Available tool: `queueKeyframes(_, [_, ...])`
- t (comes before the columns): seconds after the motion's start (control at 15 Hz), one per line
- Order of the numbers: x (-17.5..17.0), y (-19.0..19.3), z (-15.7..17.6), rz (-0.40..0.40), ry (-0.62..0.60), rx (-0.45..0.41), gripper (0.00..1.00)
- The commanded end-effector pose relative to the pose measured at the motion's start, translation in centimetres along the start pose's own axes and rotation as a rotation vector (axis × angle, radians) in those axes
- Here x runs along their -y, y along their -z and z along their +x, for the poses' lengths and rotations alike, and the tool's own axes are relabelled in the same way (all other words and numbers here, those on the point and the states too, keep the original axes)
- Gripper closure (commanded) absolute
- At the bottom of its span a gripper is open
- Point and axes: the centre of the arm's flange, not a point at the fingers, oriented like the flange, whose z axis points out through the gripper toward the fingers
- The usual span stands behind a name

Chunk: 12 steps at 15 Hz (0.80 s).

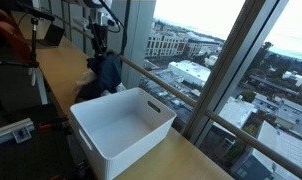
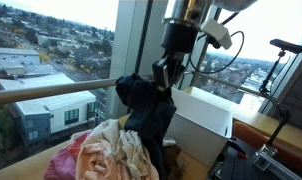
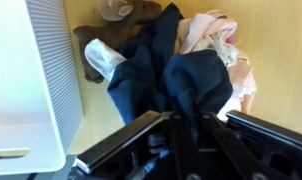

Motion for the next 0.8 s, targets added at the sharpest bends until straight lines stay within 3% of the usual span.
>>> queueKeyframes(0.0, [-3.9, 9.2, 0.6, 0.016, -0.051, -0.073, 0.98])
queueKeyframes(0.47, [-15.7, 25.2, -0.6, 0.038, -0.257, -0.35, 0.98])
queueKeyframes(0.73, [-22.4, 34.3, -3.0, 0.036, -0.33, -0.452, 0.98])
